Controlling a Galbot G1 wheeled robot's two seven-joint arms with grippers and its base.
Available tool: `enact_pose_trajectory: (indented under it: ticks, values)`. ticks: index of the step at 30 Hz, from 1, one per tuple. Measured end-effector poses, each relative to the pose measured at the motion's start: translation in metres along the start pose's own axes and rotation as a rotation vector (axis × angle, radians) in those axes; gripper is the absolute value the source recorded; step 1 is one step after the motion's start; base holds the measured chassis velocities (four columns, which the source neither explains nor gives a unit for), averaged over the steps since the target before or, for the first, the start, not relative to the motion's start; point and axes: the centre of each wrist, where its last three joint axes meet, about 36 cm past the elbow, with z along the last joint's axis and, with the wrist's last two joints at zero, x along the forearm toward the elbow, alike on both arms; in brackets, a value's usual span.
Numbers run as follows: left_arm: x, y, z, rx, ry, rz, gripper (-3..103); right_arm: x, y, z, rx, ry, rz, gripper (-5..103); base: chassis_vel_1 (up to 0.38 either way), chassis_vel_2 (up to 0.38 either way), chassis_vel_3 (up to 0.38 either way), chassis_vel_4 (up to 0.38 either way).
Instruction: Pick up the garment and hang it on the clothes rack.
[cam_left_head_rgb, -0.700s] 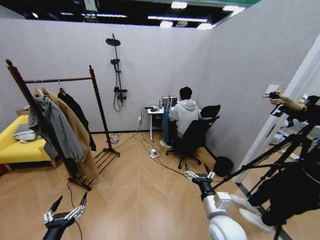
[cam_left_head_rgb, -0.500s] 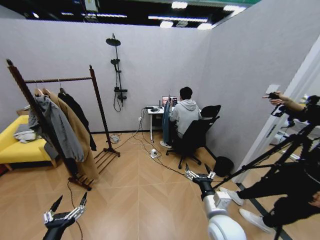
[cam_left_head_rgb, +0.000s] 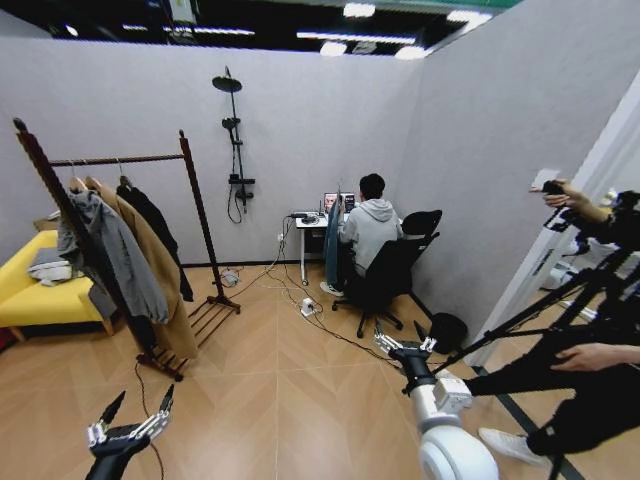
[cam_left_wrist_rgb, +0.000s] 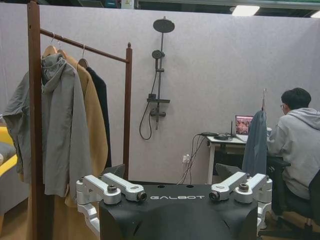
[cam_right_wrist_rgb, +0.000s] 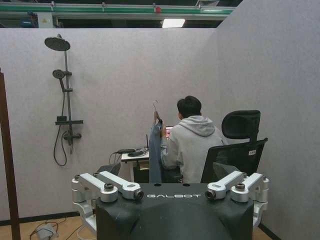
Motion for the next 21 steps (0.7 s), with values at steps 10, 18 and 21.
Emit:
enact_pose_trajectory:
  ticks: [10,18,21]
  values:
    - [0.000,0.000,0.000,0.000,0.000,0.000,100,-0.004,-0.004,-0.024,-0.017,0.003,-0.030,100,0.000,0.000,0.000,0.000]
    - [0.000,0.000,0.000,0.000,0.000,0.000,100,-0.007,-0.007,-0.022,-0.019,0.055,-0.063,100,0.000,0.000,0.000,0.000]
    - [0.000,0.000,0.000,0.000,0.000,0.000,100,-0.008,-0.007,-0.021,-0.017,0.059,-0.069,100,0.000,0.000,0.000,0.000]
